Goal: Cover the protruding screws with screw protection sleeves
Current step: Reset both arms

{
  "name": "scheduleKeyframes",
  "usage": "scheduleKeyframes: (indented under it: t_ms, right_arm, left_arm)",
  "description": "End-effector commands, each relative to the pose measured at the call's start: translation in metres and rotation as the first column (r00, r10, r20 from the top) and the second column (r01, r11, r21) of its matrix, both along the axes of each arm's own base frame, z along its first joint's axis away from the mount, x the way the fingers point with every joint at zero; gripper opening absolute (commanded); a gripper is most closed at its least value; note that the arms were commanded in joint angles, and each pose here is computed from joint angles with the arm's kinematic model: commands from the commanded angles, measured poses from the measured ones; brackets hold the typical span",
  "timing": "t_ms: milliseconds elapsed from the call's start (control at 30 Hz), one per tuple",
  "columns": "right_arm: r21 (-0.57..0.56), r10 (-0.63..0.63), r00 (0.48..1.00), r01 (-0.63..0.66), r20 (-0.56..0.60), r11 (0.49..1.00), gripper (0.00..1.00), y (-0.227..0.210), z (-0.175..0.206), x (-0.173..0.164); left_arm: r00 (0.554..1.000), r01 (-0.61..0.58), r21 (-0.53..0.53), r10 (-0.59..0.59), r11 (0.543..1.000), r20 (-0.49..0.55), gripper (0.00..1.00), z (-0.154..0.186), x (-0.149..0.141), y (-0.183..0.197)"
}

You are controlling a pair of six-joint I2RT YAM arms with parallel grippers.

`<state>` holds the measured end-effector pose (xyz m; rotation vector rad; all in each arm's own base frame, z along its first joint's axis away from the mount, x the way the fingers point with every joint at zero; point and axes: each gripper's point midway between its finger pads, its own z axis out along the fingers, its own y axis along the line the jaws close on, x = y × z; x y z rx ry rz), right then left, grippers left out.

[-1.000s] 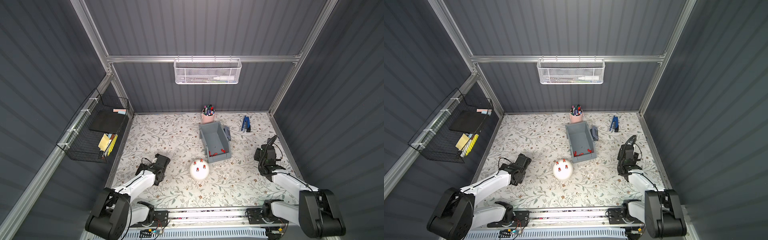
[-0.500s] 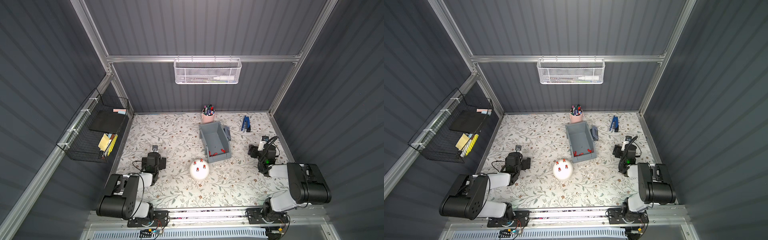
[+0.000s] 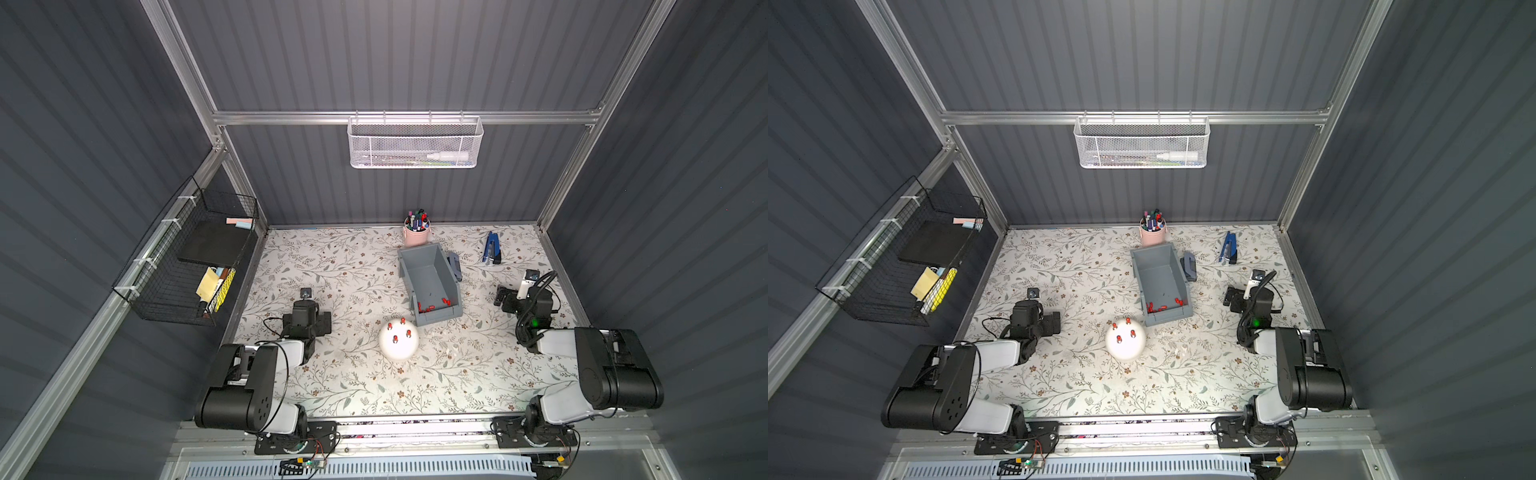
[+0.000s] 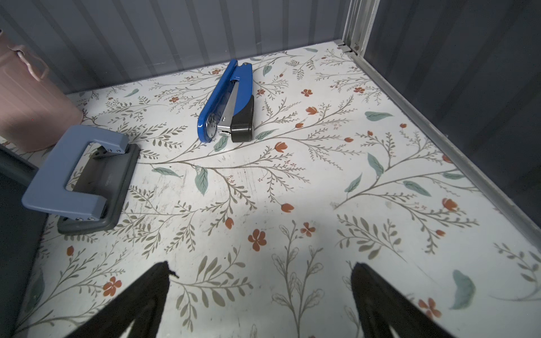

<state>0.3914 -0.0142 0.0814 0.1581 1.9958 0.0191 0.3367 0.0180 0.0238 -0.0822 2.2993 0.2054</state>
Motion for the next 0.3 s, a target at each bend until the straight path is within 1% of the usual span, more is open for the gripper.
scheduleKeyframes:
  t_ms: [0,267]
  right_arm:
    - [0.0,0.032,0.999,-0.032,0.01,0.999,0.99,0.0062,0.0083,0.0086]
    - [-0.004,0.049,0.999,-0.049,0.022,0.999,0.99,0.0091,0.01,0.0068]
  left_arm:
    - [0.922,0.024,0.042,-0.006,0.999,-0.387,0.99,-0.0712,-0.0832,0.0078]
    - [0.922,0.017,0.051,0.004,0.999,-0.387,0.99,-0.0712,-0.0842,0.0097]
